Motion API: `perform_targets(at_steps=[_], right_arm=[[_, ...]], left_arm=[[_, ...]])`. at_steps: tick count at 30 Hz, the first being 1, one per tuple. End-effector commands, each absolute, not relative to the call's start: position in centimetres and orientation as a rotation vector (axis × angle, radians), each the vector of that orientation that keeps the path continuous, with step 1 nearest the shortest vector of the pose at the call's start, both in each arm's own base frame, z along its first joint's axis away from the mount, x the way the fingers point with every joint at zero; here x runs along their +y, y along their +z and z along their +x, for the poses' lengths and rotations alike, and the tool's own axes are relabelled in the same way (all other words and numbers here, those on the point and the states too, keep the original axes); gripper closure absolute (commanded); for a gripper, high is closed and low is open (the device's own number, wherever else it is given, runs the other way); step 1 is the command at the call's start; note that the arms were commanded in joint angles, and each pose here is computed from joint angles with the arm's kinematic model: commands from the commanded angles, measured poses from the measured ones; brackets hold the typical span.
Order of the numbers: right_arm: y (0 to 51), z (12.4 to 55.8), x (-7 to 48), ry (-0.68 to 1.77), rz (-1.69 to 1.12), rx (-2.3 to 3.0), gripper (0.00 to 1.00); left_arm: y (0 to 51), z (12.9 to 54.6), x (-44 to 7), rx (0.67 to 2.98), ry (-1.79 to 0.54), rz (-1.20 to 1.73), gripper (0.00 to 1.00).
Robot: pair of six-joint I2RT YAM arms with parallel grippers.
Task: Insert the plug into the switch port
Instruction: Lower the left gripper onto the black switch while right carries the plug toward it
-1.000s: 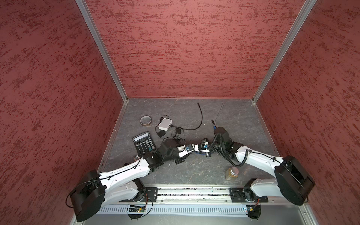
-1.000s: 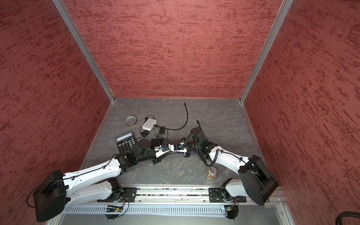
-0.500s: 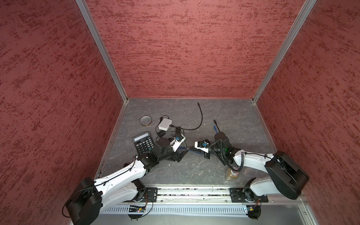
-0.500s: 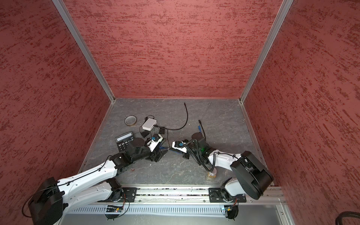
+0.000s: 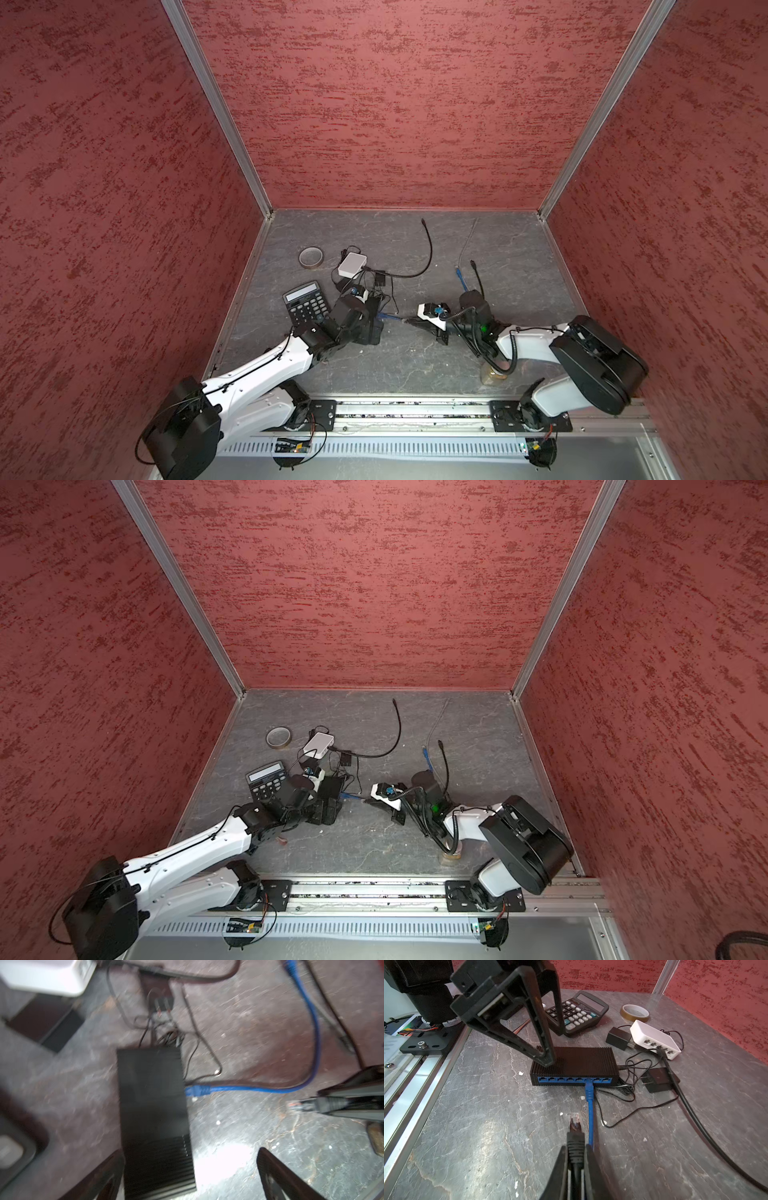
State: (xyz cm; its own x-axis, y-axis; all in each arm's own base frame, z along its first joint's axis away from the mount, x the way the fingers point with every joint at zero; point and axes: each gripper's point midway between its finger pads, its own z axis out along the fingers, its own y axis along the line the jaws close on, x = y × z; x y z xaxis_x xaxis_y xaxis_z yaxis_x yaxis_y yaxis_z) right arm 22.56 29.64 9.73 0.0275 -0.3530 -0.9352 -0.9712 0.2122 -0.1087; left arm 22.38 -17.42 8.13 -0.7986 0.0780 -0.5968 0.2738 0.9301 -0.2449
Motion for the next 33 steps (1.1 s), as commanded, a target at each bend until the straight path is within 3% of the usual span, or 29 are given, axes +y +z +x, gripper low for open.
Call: perform_targets(at_steps=[1,14,28,33], right_arm=[[10.0,22.7,29.9,0.798,-1.291,1.492,0.98],[10.6,22.7,30.1,0.807,-1.287,1.473,0.97],[11.2,22.6,30.5,0.832,-1.289,1.455,0.96],[11.3,22.5,30.6,0.842,-1.287,1.453,0.96]], left_arm=[[7.0,21.4,-15.9,2.553,-0.380,0.134,0.00],[4.6,21.9,-15.5,2.663,-0.233,0.084,0.04],[2.7,23.8,-16.3,2.717,-0.090,0.154,0.20],[1.9,23.8,-16.7,2.750,-0.065,0.164,0.31]])
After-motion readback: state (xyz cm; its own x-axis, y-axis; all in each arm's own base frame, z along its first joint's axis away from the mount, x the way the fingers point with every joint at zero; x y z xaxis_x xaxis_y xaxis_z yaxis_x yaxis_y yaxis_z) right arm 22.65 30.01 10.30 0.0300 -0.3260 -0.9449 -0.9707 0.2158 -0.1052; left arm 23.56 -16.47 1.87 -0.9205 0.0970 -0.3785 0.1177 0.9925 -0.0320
